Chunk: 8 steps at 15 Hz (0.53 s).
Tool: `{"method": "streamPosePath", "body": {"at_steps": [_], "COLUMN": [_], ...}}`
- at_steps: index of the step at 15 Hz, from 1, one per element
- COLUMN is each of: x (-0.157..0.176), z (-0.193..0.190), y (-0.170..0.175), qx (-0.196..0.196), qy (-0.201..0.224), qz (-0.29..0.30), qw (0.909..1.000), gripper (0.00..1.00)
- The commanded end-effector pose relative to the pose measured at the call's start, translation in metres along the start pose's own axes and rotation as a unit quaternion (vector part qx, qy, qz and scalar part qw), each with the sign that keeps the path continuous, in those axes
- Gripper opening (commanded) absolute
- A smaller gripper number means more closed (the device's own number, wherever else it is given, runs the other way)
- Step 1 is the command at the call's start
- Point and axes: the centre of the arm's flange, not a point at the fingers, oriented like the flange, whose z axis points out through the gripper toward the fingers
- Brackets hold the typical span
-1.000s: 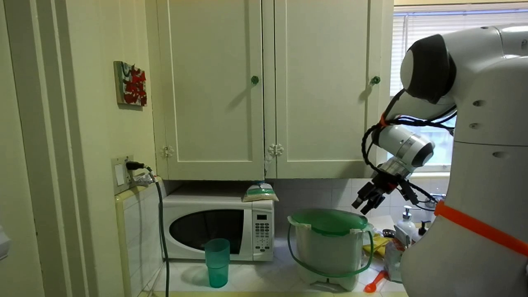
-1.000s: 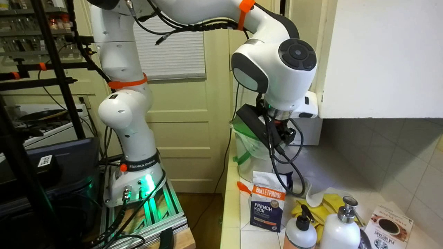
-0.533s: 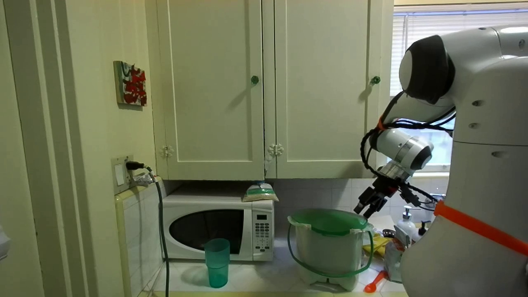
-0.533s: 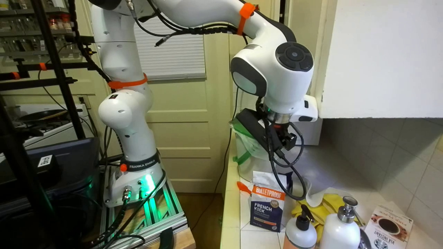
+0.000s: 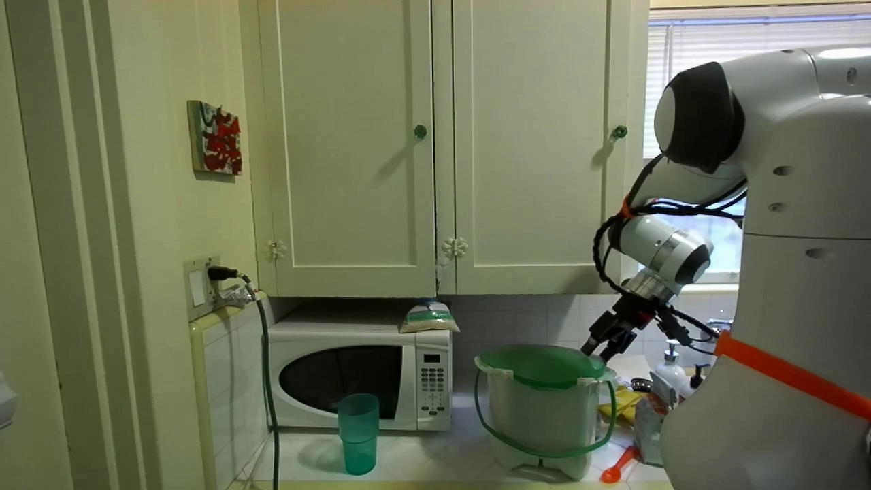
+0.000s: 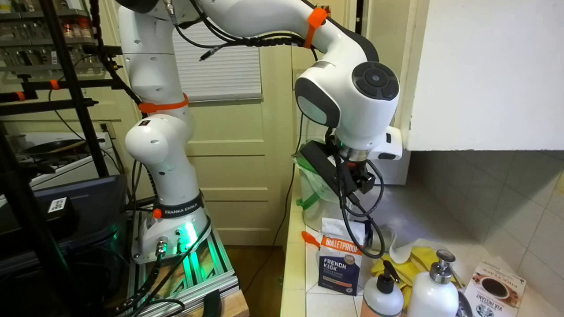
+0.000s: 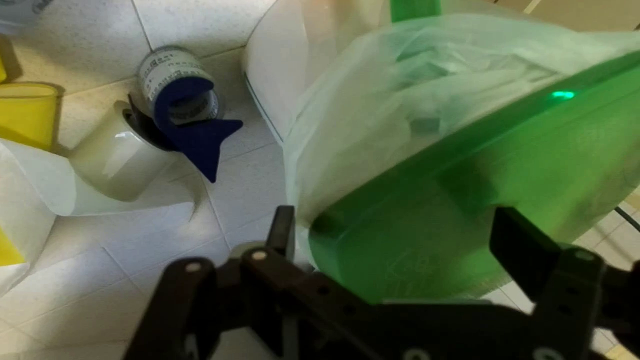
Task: Open the trash can
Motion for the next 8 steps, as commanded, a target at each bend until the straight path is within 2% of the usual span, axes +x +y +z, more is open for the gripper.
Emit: {"method": "streamPosePath", "body": {"at_steps": [1, 8], "x": [-0.0022, -0.0008], "z": [0.0038, 0.0072], "y": [0.0032, 0.0027], "qx": [0.023, 0.048], "qy": [0.016, 0.036], "qz": [0.011, 0.033], "qw": [0.9995, 0.9977], "gripper": [1.00, 1.00]}}
